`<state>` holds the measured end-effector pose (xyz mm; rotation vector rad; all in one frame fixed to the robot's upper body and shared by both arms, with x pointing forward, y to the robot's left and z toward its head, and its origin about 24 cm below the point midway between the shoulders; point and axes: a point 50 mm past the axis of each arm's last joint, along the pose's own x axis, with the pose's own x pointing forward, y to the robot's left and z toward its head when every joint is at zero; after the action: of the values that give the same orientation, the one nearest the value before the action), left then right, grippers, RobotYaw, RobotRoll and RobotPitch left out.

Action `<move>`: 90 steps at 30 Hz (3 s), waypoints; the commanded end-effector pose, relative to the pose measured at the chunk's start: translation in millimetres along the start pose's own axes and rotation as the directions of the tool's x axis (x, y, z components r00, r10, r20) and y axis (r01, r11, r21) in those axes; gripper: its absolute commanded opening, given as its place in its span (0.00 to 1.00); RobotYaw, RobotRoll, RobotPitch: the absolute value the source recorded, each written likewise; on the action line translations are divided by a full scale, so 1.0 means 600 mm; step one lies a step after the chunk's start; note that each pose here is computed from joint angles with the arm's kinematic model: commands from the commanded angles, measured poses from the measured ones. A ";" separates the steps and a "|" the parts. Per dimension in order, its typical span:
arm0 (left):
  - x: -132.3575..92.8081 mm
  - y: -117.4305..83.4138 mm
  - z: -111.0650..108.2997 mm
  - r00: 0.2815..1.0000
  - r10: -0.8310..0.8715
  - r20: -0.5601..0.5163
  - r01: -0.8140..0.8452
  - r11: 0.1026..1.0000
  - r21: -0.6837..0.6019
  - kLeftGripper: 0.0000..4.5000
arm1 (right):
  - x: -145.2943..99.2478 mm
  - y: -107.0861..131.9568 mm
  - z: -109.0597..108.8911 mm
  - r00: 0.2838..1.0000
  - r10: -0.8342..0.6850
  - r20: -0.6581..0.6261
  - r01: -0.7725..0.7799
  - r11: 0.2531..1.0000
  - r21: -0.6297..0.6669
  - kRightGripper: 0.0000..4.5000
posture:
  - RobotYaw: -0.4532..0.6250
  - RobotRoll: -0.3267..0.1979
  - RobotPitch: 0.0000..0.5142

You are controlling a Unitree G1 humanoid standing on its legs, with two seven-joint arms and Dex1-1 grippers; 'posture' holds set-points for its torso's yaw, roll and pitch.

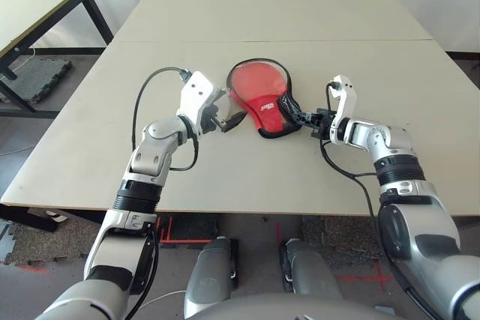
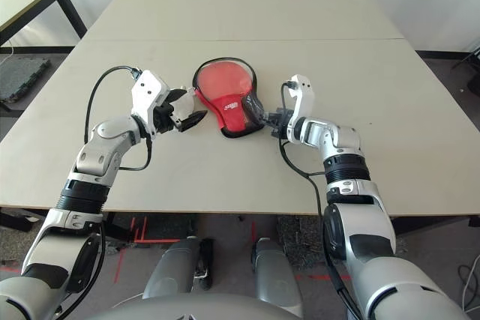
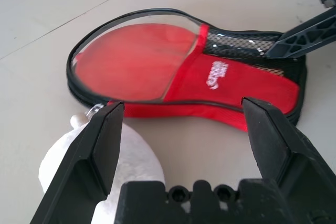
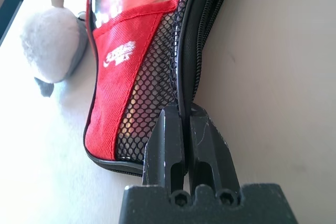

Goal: Store the ping-pong paddle in its case and zip it.

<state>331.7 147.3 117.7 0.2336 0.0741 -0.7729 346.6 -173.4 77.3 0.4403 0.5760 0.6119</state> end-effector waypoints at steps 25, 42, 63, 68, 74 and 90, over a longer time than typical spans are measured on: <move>0.011 -0.006 -0.013 0.999 -0.029 -0.018 0.029 0.999 -0.014 1.00 | -0.208 0.002 -0.064 0.980 0.027 -0.197 -0.026 1.000 0.007 0.01 | 0.48 0.62 0.22; 0.001 0.007 -0.008 1.000 -0.021 -0.011 0.021 1.000 0.007 1.00 | -0.285 -0.021 -0.099 0.952 -0.034 -0.303 0.037 0.999 0.003 0.01 | 0.46 0.62 0.20; 0.000 0.012 -0.011 1.000 -0.004 -0.012 0.004 1.000 0.005 1.00 | -0.274 -0.028 0.023 0.985 -0.091 -0.146 0.032 0.932 -0.360 0.99 | 0.47 0.62 0.19; 0.000 0.010 -0.010 1.000 -0.004 -0.012 0.004 1.000 0.009 1.00 | -0.204 -0.014 0.033 0.990 -0.059 -0.125 -0.019 0.838 -0.545 0.99 | 0.48 0.62 0.19; -0.002 0.011 -0.007 1.000 0.001 -0.012 -0.001 1.000 0.012 1.00 | -0.133 0.013 0.022 0.985 0.064 -0.163 -0.152 0.772 -0.617 0.99 | 0.49 0.62 0.19; 0.002 0.010 -0.001 1.000 0.001 -0.005 -0.001 1.000 0.019 1.00 | -0.071 0.008 0.011 0.970 0.085 -0.230 -0.205 0.792 -0.574 0.99 | 0.50 0.62 0.19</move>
<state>336.8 154.4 114.7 0.2481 0.0803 -0.7616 318.8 -199.5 102.1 -0.1686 0.4864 0.9473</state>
